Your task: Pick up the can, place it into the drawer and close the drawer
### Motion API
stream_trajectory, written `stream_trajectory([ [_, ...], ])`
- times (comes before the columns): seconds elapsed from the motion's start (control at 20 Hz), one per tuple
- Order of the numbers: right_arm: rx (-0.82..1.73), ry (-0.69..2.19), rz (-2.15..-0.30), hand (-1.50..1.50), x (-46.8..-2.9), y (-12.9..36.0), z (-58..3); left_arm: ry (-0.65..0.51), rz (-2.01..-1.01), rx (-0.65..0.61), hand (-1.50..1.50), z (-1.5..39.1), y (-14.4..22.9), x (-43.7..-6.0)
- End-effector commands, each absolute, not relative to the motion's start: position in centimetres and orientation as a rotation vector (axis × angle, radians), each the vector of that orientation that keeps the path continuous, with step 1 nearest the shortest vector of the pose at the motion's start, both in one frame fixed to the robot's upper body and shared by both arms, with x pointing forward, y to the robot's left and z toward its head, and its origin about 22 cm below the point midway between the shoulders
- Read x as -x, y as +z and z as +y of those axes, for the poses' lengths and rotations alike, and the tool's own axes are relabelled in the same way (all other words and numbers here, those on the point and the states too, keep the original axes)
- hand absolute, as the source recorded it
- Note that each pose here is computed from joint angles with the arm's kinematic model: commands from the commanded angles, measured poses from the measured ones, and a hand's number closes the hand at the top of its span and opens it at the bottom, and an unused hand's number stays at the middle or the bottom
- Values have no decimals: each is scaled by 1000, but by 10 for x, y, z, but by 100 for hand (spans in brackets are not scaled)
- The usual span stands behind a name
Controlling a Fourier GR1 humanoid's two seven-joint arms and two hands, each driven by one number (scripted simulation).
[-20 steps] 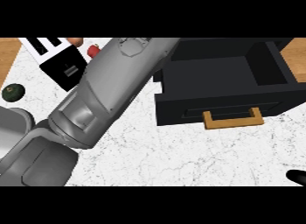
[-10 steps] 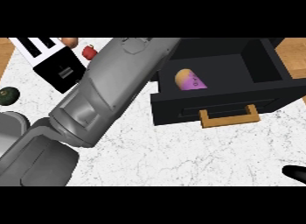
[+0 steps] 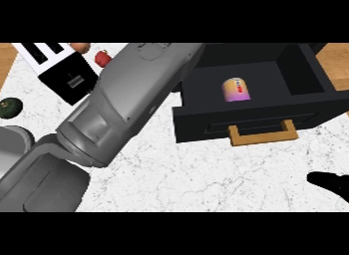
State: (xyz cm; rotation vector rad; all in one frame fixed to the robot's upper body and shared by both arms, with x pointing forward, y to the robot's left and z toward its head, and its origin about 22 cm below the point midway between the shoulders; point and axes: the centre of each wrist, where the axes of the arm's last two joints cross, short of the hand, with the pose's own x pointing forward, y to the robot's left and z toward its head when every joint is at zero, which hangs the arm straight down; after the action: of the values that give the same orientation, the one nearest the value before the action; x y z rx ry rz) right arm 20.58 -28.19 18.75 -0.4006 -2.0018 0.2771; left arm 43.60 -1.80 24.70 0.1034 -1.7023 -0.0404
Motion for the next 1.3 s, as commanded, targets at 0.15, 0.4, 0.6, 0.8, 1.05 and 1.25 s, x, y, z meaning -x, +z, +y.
stream_trajectory([
  [0.15, 621, 525, -1979, -150, -228, 187, -273, -1, -1708, -35, -150, -19, 257, -436],
  [0.4, 733, 658, -1960, -150, -252, 178, -253, 23, -1723, -32, -150, -23, 263, -434],
  [0.6, 813, 762, -1915, -150, -280, 144, -231, -22, -1743, -67, -150, -22, 257, -435],
  [0.8, 869, 851, -1832, -150, -308, 135, -235, -24, -1727, -69, -150, -28, 271, -432],
  [1.05, 964, 979, -1783, -150, -333, 101, -218, -13, -1726, -42, -150, -8, 256, -442],
  [1.25, 992, 995, -1793, -150, -349, 73, -188, -1, -1731, -62, -150, -2, 264, -445],
])
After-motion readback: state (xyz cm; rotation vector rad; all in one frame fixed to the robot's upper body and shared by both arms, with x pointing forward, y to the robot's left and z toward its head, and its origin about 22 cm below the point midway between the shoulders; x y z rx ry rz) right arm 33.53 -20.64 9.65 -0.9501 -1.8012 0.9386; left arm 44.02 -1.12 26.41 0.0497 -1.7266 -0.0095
